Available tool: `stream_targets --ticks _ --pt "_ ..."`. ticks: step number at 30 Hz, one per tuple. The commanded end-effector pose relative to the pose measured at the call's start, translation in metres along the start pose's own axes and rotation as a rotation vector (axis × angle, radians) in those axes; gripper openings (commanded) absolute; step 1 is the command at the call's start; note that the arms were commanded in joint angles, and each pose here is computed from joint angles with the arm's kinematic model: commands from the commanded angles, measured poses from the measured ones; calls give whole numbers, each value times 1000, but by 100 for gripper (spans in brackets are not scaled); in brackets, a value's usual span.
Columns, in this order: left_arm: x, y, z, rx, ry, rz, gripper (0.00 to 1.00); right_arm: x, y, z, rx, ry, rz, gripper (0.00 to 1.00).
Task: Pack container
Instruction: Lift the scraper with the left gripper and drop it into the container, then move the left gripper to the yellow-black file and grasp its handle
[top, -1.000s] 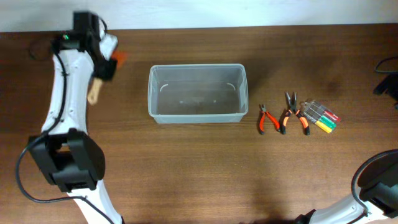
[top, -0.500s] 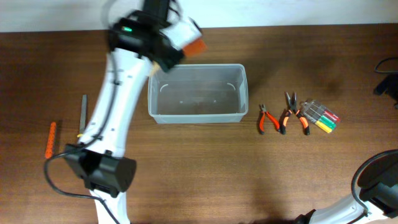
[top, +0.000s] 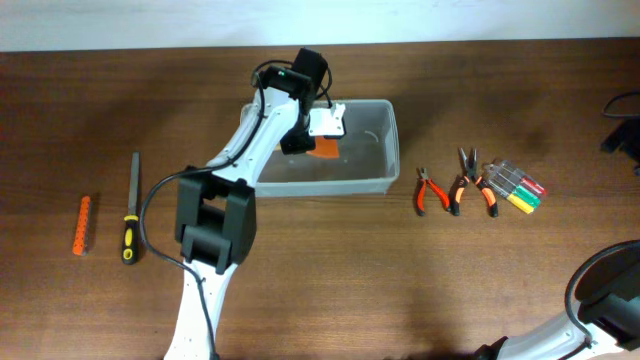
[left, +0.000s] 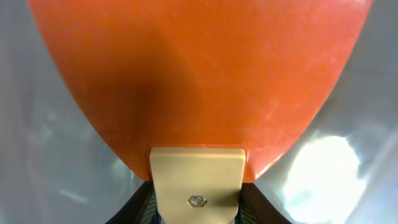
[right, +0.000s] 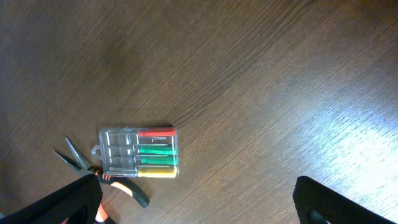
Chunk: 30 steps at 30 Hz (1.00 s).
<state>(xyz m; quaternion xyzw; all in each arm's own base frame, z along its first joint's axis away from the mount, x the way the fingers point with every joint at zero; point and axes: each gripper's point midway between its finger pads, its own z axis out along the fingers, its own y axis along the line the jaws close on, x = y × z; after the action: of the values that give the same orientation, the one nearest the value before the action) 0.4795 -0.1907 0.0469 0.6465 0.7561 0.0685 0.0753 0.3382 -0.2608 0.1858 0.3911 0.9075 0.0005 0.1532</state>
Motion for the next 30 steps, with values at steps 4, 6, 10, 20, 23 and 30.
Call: stream_targets --ticks 4,6,10,20,23,30 --pt "6 13 -6 -59 34 -47 4 -3 0 -2 10 -13 0 98" --pt "13 18 -15 -96 66 -130 18 -3 0 -2 10 -13 0 98" --pt "21 21 -56 -141 67 -214 99 -3 0 -2 10 -13 0 99" --pt "54 5 -202 -270 -62 -498 99 -3 0 -2 9 -13 0 98" --pt "92 -7 -221 -245 -29 -670 99 -3 0 -2 10 -13 0 99" --pt "231 -38 -192 -71 249 -1335 93 -3 0 -2 10 -13 0 98"
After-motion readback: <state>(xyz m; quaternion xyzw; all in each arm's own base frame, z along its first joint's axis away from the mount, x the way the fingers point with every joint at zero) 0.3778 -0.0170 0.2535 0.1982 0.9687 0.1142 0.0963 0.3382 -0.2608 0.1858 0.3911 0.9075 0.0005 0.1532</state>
